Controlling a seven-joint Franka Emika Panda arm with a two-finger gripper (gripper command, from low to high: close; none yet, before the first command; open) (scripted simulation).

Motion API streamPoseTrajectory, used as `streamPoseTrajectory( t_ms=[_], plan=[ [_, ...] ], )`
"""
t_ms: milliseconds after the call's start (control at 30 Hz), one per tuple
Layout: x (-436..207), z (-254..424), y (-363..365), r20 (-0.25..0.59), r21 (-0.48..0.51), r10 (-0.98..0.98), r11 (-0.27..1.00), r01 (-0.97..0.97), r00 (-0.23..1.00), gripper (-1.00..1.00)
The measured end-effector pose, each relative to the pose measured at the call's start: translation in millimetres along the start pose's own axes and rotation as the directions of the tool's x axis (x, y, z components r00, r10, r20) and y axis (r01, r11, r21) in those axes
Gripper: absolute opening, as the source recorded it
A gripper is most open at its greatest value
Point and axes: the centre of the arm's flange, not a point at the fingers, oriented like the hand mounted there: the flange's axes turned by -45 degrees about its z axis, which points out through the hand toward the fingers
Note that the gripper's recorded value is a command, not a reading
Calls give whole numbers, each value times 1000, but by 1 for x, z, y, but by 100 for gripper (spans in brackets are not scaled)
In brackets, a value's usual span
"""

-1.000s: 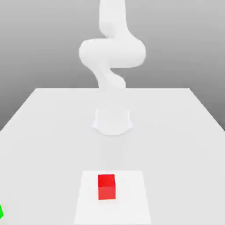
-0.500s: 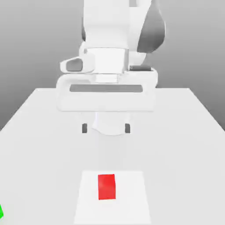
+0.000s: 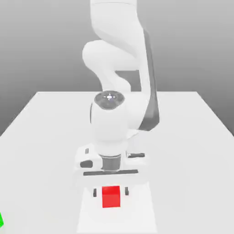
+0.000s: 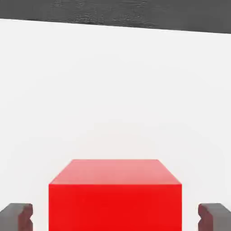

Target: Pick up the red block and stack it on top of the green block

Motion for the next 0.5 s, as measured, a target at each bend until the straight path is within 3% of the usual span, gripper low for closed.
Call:
streamPoseTrajectory(
  t_ms=[133, 333, 500],
  plan=[
    [0, 0, 0, 0, 0, 0, 1000, 0, 1000, -100],
    [1, -55, 1, 0, 0, 5, 1000, -5, 1000, -100],
    [35, -72, 70, 1, 3, 332, 943, -332, 943, -100]
  ],
)
